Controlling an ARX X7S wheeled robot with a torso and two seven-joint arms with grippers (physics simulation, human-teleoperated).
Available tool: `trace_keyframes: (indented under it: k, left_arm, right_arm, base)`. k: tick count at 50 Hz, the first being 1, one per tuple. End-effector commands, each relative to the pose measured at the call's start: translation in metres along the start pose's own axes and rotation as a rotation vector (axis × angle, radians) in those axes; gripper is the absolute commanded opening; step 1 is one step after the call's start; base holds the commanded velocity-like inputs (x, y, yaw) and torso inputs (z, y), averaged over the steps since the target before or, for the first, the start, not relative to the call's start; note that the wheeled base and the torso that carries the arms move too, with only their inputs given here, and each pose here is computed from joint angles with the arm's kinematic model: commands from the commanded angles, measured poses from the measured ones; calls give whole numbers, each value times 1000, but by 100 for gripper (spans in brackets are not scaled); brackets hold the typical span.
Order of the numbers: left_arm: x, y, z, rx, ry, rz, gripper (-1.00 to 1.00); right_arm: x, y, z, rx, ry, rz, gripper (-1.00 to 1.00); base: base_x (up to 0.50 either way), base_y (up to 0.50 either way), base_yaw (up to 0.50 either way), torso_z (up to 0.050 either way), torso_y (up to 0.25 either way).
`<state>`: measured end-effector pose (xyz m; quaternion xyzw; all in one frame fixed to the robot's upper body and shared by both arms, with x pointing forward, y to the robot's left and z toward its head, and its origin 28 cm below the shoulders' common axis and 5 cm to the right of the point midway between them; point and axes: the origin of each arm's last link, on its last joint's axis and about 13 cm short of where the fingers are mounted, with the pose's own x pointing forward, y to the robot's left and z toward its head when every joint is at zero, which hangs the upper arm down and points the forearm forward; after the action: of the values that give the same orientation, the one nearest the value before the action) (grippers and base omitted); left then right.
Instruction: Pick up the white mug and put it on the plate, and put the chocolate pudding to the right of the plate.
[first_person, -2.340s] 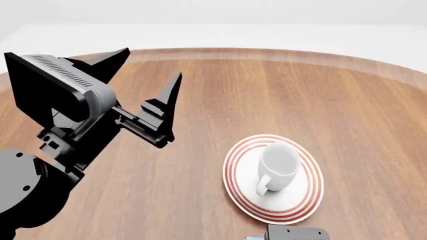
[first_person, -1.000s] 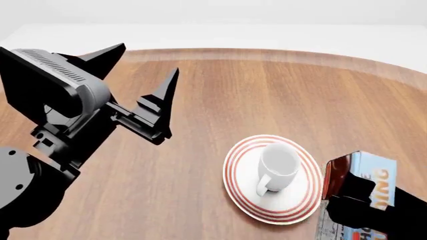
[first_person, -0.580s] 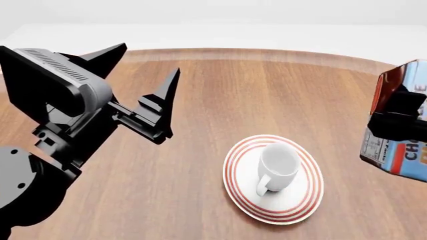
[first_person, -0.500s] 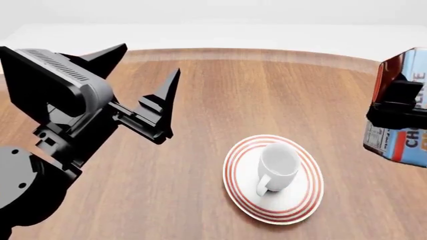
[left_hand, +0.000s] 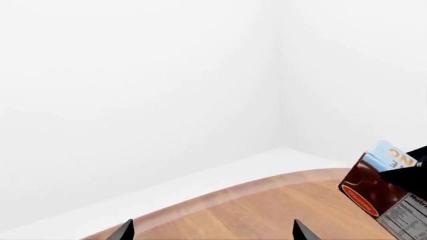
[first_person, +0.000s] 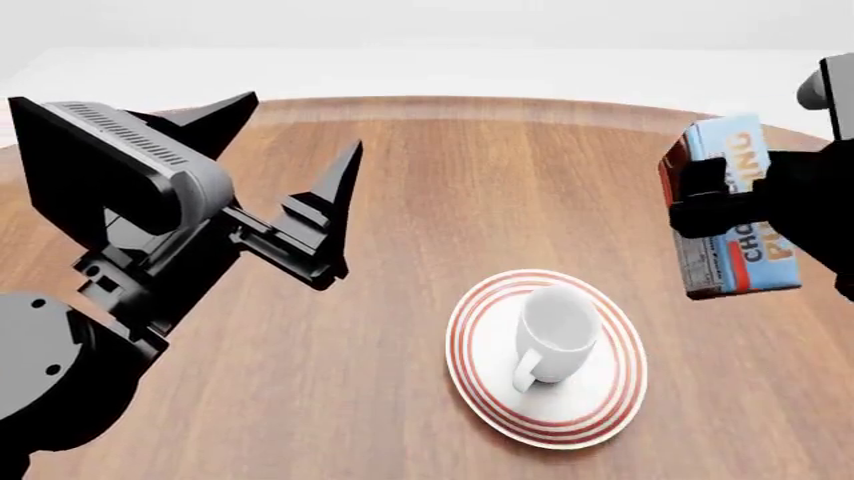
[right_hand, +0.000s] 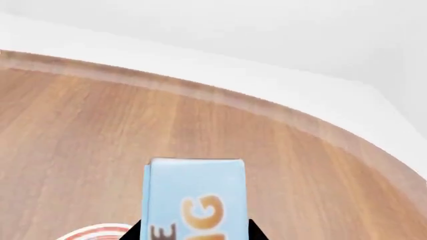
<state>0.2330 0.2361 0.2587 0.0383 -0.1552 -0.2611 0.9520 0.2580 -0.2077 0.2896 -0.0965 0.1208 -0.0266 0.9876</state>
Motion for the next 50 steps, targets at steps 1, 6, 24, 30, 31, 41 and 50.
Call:
trace_keyframes:
  k: [1,6,24,30,31,41,50]
  left_arm:
    - [1,0,-2,-4,5,-3,100]
    - [1,1,-2,-4,8,1,100]
    - [2,0,-1,-3,8,-4,100]
    - [2,0,-1,-2,10,-3,100]
    - [2,0,-1,-2,10,-3,100]
    - [3,-2,-3,-3,14,-8,100]
    - [4,-2,-3,-4,17,-10,100]
  right_arm:
    - [39,-22,-3,-28,187,21,-100]
    - [47,-35,-6,24,230,-29,-100]
    - [76,-56,-33,4,373,-92,-100]
    - [81,-60,-41,0,398,-86,-100]
    - [81,-61,-42,4,401,-91,-100]
    - [82,-76,-64,27,471,-164,-100]
    - [83,-82,-64,47,480,-190,-100]
  base:
    - [0,0,0,0,0]
    - [0,0,0,0,0]
    - [0,0,0,0,0]
    - [0,0,0,0,0]
    - [0,0,0,0,0]
    - [0,0,0,0,0]
    - [0,0,0,0,0]
